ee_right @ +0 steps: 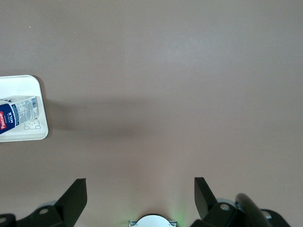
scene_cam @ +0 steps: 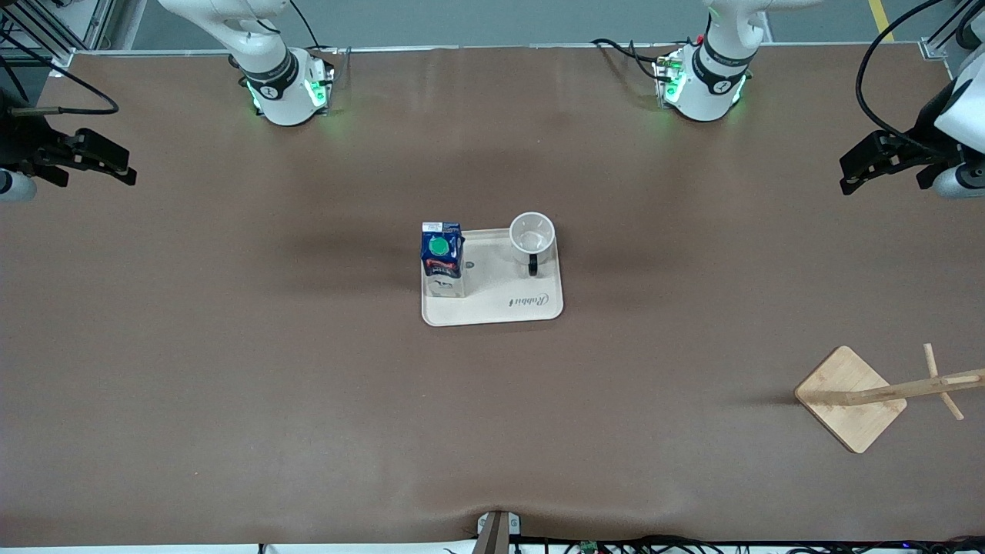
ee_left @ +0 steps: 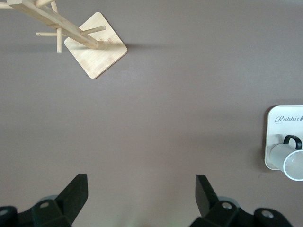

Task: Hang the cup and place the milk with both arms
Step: 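Move the left gripper toward the white mug on the tray, then lower the left gripper and grasp the white mug by its rim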

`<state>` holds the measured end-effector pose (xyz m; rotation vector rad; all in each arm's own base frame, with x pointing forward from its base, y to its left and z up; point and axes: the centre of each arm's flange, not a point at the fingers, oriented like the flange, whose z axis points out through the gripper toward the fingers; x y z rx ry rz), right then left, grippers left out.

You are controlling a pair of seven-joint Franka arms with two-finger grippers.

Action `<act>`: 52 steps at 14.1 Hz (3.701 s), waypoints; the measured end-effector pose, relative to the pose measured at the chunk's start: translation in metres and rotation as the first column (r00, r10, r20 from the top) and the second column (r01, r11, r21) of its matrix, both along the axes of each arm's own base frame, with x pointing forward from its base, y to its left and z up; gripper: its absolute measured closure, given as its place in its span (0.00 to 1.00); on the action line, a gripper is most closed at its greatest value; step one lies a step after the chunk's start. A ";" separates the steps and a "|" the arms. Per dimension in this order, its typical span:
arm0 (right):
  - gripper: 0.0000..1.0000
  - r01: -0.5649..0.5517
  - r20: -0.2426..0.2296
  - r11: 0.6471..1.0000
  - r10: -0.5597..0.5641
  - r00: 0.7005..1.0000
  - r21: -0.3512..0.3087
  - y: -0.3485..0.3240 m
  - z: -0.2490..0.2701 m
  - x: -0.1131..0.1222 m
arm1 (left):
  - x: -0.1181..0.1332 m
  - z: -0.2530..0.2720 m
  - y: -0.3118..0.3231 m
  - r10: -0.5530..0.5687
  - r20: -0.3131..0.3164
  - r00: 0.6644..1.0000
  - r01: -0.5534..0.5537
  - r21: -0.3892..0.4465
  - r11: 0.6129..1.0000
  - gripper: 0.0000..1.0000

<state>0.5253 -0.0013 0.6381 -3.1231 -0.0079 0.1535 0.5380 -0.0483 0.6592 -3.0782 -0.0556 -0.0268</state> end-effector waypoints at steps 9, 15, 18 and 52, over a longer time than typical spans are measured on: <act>0.00 0.009 -0.001 1.000 -0.009 1.000 0.000 -0.005 -0.001 0.000 | 0.007 -0.017 -0.037 -0.067 -0.032 0.997 0.067 -0.009 0.998 0.00; 0.00 0.009 -0.001 1.000 -0.009 1.000 0.000 -0.005 -0.001 0.000 | 0.022 -0.102 -0.107 -0.165 -0.098 0.981 0.163 -0.024 0.986 0.00; 0.00 0.009 -0.001 1.000 -0.009 1.000 0.000 -0.005 -0.001 0.000 | 0.013 -0.135 -0.137 -0.121 -0.104 0.987 0.120 -0.023 0.993 0.00; 0.00 0.009 -0.001 1.000 -0.009 1.000 0.000 -0.005 -0.001 0.001 | -0.090 -0.413 -0.376 -0.041 -0.249 0.968 0.049 0.024 0.999 0.81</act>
